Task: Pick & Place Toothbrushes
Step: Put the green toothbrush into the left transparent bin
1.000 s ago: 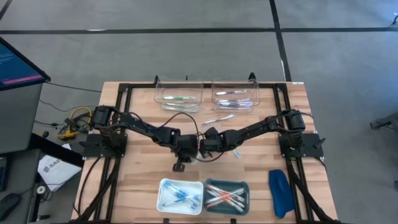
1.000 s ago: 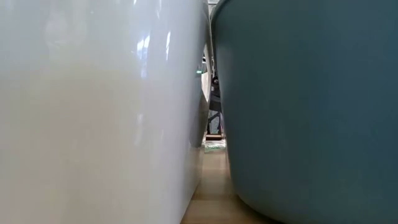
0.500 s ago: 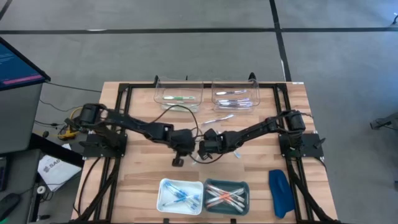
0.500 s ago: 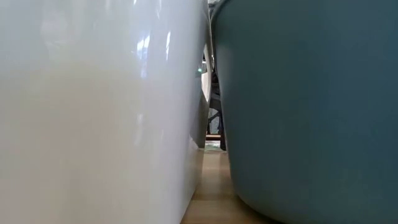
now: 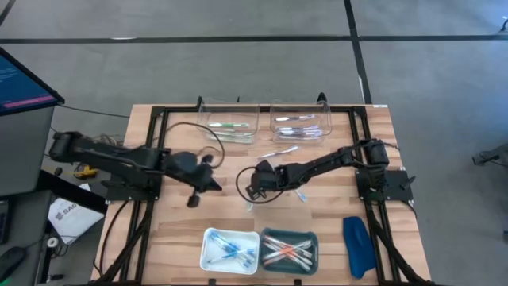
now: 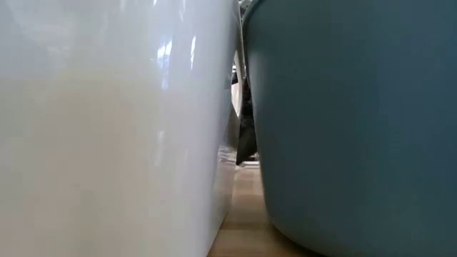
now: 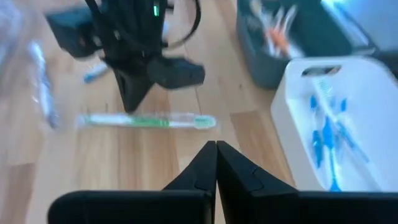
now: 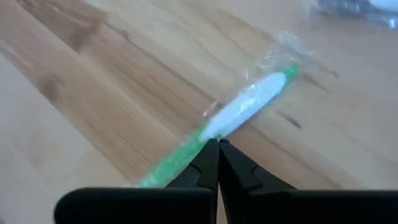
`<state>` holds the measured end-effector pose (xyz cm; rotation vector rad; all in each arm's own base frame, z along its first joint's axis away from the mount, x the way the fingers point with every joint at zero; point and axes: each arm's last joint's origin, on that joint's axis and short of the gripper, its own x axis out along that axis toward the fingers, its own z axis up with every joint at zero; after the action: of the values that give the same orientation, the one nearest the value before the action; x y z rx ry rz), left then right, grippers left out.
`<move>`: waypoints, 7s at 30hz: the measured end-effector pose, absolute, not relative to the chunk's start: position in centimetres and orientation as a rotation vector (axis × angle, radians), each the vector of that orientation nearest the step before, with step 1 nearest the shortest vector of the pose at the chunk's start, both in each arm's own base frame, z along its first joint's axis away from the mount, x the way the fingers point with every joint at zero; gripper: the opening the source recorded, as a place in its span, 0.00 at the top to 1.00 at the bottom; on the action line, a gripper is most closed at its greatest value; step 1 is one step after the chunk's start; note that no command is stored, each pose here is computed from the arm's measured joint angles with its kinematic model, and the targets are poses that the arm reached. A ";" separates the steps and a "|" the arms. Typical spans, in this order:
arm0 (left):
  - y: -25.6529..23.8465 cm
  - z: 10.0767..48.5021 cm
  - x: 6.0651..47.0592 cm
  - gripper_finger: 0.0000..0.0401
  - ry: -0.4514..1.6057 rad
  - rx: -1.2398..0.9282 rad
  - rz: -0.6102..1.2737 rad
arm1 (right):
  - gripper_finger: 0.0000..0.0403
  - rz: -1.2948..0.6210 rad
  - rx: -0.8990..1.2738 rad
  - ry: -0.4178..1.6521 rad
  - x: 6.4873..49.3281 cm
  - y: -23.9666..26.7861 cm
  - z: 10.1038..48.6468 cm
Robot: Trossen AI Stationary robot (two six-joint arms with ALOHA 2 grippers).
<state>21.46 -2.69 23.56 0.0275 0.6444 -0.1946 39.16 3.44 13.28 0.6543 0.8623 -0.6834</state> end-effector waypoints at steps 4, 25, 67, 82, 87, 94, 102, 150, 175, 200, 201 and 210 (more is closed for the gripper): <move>-2.4 24.8 19.0 0.99 0.537 0.024 -0.191 | 1.00 -0.662 0.664 0.821 39.7 2.8 13.5; -2.3 24.7 17.7 0.99 0.505 0.024 -0.195 | 1.00 -0.794 0.740 0.742 41.1 1.8 10.9; -2.3 24.7 17.7 0.99 0.505 0.028 -0.192 | 1.00 -0.252 0.229 0.805 45.9 10.5 15.9; -2.3 24.7 17.7 0.99 0.504 0.028 -0.192 | 1.00 -0.274 0.284 1.075 43.7 10.7 14.7; -2.3 24.7 17.7 0.99 0.504 0.028 -0.192 | 1.00 -0.335 0.326 1.089 43.3 10.8 14.5; -2.3 24.7 17.7 0.99 0.504 0.028 -0.192 | 1.00 -0.344 0.336 1.076 43.6 10.3 14.6; -2.2 22.4 19.0 0.99 0.576 0.119 -0.137 | 1.00 -0.320 0.341 1.049 43.0 10.8 17.0; -4.2 13.6 30.7 0.52 0.866 0.181 -0.152 | 0.99 0.179 0.061 0.181 18.3 12.7 36.4; -3.6 10.6 30.8 0.60 1.000 0.097 -0.108 | 0.99 0.086 0.052 0.127 22.0 12.4 35.3; 0.7 22.9 24.8 1.00 0.796 0.152 0.202 | 1.00 -0.049 0.047 0.252 23.0 9.5 34.0; 1.7 23.6 24.4 1.00 0.776 0.171 0.226 | 1.00 -0.054 0.044 0.259 23.1 9.4 34.0; 13.1 29.1 24.4 1.00 0.789 0.184 0.373 | 1.00 -0.097 0.036 0.291 23.3 8.4 33.6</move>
<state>24.45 13.06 29.14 0.1837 0.7888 0.3731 23.31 8.42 33.64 0.0361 0.2908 -0.0972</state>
